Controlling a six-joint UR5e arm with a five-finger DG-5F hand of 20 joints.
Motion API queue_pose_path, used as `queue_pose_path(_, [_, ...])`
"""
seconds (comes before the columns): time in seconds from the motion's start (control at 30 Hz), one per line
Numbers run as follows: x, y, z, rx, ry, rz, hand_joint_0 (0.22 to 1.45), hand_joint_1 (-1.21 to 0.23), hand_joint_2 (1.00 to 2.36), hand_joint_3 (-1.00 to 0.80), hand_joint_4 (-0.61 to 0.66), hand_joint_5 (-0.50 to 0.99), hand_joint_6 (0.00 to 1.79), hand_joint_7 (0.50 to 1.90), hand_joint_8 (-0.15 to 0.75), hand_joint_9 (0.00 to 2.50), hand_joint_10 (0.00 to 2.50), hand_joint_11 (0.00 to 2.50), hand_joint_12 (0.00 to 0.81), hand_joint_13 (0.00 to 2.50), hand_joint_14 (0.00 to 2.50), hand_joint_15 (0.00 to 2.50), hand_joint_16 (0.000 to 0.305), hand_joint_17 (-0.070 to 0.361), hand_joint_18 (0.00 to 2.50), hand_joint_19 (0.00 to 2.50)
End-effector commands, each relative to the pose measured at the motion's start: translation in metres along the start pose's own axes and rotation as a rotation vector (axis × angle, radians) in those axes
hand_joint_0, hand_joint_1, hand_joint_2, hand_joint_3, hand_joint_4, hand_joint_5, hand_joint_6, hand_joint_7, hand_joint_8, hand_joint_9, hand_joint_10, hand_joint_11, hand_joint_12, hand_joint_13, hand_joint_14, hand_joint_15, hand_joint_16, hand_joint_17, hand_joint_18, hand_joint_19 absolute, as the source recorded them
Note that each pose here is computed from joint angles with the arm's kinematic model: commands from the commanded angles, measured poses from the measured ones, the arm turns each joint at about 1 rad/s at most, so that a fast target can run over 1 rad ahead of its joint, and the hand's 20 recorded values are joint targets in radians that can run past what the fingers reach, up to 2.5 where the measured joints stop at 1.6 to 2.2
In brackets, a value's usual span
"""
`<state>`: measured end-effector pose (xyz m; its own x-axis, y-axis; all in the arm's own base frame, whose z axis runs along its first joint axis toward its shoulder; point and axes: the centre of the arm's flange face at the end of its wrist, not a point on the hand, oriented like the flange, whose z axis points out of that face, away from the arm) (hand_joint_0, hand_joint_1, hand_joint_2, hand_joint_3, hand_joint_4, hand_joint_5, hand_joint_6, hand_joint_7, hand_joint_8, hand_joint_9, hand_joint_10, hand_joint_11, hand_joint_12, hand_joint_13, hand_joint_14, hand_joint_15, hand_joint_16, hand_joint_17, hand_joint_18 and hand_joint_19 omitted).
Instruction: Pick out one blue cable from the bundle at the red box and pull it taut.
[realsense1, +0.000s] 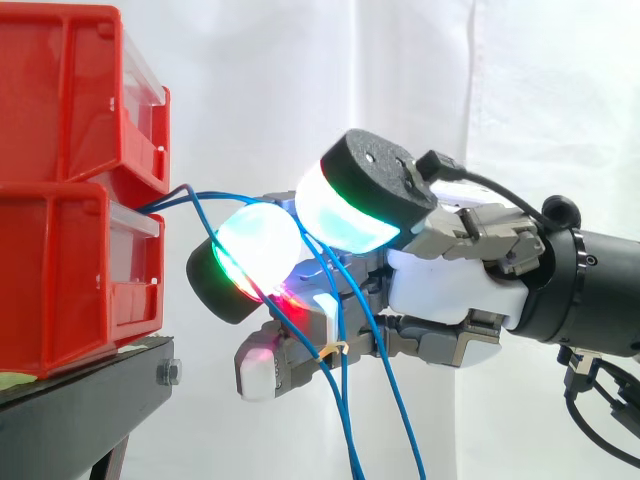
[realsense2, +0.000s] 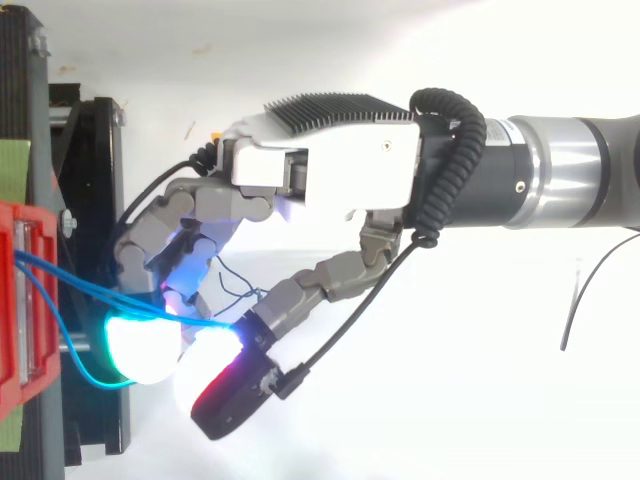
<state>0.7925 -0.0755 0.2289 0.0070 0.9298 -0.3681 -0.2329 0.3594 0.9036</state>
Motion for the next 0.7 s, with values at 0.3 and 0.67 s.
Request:
queue_pose_path(0.3, [-0.0030,0.0037,0.0034,0.005,-0.001,0.006,0.54,-0.36,1.00,-0.50,0.09,-0.19,0.83,0.78,0.263,1.18,0.02,1.01,0.281,0.97,0.02,0.46,0.025,0.056,0.64,0.31])
queue_pose_path(0.67, [-0.0023,0.0084,0.0070,0.005,-0.010,0.046,0.57,-0.41,1.00,-0.50,0.09,-0.19,0.81,0.77,0.274,1.20,0.02,1.04,0.270,1.12,0.02,0.56,0.023,0.051,0.74,0.32])
